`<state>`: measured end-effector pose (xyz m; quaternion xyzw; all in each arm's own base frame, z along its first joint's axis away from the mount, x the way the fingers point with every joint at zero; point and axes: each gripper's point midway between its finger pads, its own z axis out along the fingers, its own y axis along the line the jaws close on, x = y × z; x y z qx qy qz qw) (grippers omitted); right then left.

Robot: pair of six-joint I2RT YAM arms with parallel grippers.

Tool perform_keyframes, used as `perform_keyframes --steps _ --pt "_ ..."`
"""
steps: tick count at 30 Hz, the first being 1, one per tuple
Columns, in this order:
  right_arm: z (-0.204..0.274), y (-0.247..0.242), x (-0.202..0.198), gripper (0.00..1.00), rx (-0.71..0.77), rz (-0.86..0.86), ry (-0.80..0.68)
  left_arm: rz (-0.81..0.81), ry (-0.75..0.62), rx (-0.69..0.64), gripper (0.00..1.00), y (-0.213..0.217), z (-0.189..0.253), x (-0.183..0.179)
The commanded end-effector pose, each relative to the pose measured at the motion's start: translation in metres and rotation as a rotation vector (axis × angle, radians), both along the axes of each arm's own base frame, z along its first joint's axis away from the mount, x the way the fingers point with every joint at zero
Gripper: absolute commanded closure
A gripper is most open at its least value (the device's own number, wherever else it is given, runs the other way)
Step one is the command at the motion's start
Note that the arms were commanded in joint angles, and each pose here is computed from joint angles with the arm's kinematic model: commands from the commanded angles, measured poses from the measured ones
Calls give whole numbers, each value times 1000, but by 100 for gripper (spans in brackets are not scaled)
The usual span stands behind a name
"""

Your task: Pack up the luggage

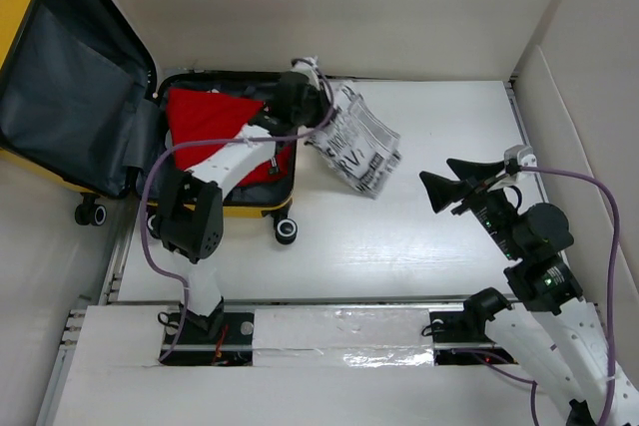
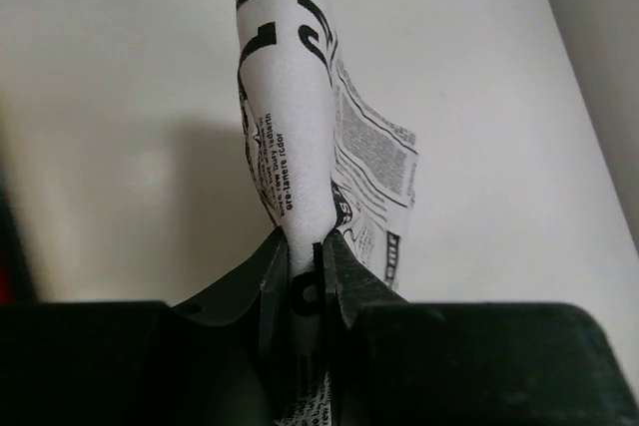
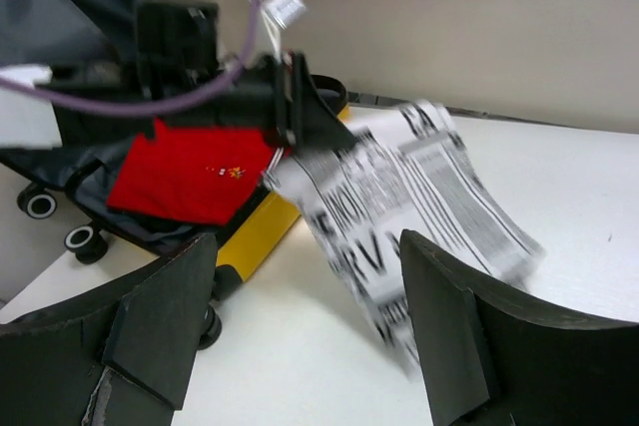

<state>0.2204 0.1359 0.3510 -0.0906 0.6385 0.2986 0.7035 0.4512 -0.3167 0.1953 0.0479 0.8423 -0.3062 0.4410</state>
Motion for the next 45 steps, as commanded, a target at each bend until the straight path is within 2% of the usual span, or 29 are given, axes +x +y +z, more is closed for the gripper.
perform_keyframes --steps 1,6,10,14,15,17,18,20,26,27,28,30,31,32,33,34,35,36,38,40,41,42,44,45 --pt "13 -7 -3 21 6 -29 -60 94 -180 63 100 63 89 25" --pt "12 -6 -6 20 6 -17 -70 289 -215 192 100 150 112 40" --pt "10 -4 -7 20 0 -3 -64 498 -210 221 100 254 122 51" --pt "11 -3 -8 20 1 1 -68 618 -180 220 100 318 108 46" --pt "11 -3 -7 20 1 -2 -67 642 -148 232 100 330 91 42" --pt "10 -3 -7 20 -1 -1 -66 681 -149 218 100 348 85 39" --pt "9 -3 -6 20 0 0 -65 729 -113 218 100 370 68 34" --pt "10 -2 -7 20 -3 2 -64 733 -96 186 100 379 56 35" --pt "9 0 -7 20 -8 12 -66 841 -20 240 100 401 18 22" --pt "7 1 -5 20 -10 17 -60 853 -18 234 97 402 18 20" --pt "7 3 -5 20 -11 25 -60 868 -30 217 79 402 23 16" --pt "3 8 -5 25 -18 53 -50 879 -67 189 57 400 33 11" --pt "1 12 -2 30 -22 64 -42 888 -110 155 52 397 53 5" --pt "-1 16 -3 41 -26 85 -39 887 -133 138 51 395 63 0" --pt "-4 18 -2 62 -29 95 -28 884 -148 129 50 390 70 -4" --pt "-9 21 1 71 -37 106 -11 889 -194 115 50 385 91 -15" --pt "-12 24 0 82 -41 123 -3 900 -205 121 51 380 98 -24" --pt "-13 26 1 87 -43 131 3 906 -222 122 52 378 106 -31" --pt "-11 32 -1 91 -36 159 -14 957 -254 109 53 382 123 -60" --pt "-9 34 -3 93 -24 164 -24 1010 -305 105 59 388 140 -89" --pt "-12 36 -4 94 -17 167 -22 1073 -300 136 66 399 140 -103" --pt "-13 36 -3 94 -16 161 -21 1120 -299 151 81 408 142 -115" --pt "-13 39 -7 95 -24 176 -19 1234 -283 197 100 428 145 -149" --pt "-13 37 -7 94 -31 168 -20 1276 -277 207 100 435 146 -160"
